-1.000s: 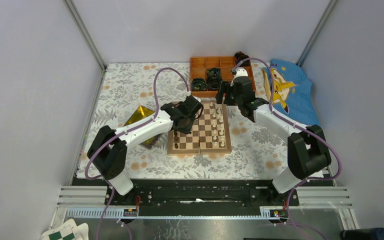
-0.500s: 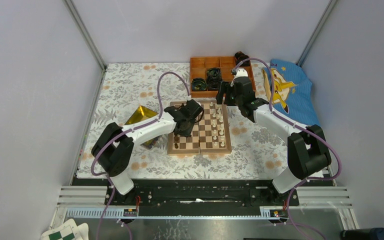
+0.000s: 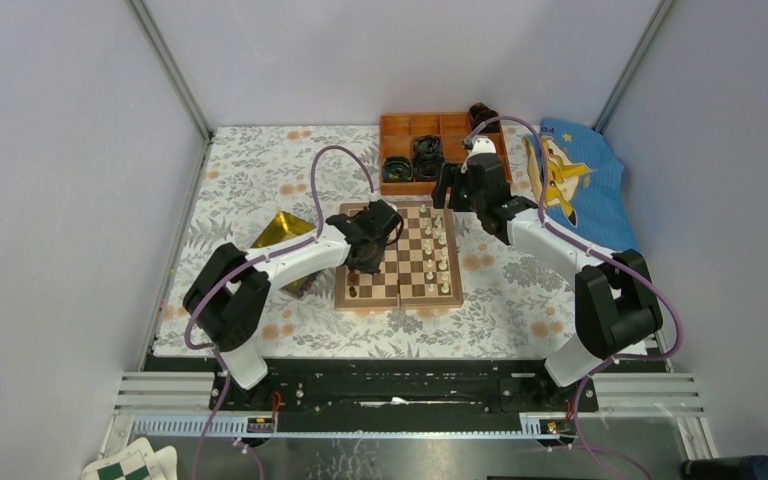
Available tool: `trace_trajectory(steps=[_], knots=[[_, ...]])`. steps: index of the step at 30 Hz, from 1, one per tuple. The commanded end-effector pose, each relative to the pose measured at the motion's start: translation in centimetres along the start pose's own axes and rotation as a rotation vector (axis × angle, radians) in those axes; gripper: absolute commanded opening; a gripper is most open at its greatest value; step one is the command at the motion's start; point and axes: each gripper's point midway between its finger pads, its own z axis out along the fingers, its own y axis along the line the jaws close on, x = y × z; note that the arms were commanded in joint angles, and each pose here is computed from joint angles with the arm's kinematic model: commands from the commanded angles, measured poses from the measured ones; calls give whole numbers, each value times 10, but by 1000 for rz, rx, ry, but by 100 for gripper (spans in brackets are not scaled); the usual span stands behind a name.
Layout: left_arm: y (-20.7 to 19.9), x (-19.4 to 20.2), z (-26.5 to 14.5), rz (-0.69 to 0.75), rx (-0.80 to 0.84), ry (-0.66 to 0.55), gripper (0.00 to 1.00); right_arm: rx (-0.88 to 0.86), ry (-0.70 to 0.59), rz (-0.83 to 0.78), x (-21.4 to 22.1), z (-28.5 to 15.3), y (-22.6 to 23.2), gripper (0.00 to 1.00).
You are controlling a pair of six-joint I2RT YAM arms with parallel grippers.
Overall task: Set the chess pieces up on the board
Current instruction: Place the chess piece on the chessboard.
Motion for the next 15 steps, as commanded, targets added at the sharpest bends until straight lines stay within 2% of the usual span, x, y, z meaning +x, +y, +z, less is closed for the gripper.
trace_trajectory(steps=[1,9,15], knots=[[1,-7,6,-31,3,-33,11,-16,-57,0,-18,-4,3,78],[2,-9,8,-38,5,-37,13,-19,-55,-2,-18,-4,3,78],[1,-8,9,-39,10,-31,22,-19,-50,-2,-16,-3,3,78]])
